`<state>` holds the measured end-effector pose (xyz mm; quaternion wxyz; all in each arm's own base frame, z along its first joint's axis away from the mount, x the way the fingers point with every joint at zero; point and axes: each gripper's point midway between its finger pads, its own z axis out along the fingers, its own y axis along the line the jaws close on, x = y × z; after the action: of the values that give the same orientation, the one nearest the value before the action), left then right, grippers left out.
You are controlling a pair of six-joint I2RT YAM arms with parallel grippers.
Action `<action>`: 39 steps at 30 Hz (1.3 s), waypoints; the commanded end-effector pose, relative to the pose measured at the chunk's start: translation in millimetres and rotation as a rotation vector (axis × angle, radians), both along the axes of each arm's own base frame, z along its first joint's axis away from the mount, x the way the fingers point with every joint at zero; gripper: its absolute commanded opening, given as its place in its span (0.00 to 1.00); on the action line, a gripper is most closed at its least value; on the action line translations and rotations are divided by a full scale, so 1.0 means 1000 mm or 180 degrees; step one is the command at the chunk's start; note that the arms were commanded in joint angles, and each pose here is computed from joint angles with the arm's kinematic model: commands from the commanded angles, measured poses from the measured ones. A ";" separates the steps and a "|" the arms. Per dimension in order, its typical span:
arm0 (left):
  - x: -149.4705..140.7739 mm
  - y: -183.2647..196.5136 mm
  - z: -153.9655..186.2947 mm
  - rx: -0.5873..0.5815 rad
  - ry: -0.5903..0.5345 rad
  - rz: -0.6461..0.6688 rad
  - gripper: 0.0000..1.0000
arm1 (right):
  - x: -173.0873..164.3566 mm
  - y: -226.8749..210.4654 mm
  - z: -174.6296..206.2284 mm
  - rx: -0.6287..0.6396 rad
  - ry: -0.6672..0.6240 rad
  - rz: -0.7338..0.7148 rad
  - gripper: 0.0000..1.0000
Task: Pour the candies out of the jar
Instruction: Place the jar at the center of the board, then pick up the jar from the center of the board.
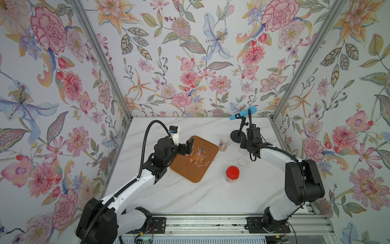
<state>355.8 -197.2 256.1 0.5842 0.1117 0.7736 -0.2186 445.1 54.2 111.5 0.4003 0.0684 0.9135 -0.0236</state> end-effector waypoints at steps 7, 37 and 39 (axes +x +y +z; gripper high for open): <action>-0.001 0.004 -0.009 0.0054 0.0109 -0.0014 0.99 | -0.016 0.008 0.052 -0.0019 0.0002 0.0041 1.00; 0.004 -0.029 -0.081 0.0202 0.0550 -0.0050 0.99 | -0.220 0.108 -0.006 0.0573 0.1422 0.0516 0.92; 0.003 -0.032 -0.081 0.0209 0.0553 -0.0066 0.99 | -0.215 0.110 -0.008 0.0649 0.1389 0.0503 0.91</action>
<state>352.8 -227.6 167.1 0.4989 0.1209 0.8288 -0.2227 221.3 159.2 101.4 0.1692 0.0036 0.9838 0.0592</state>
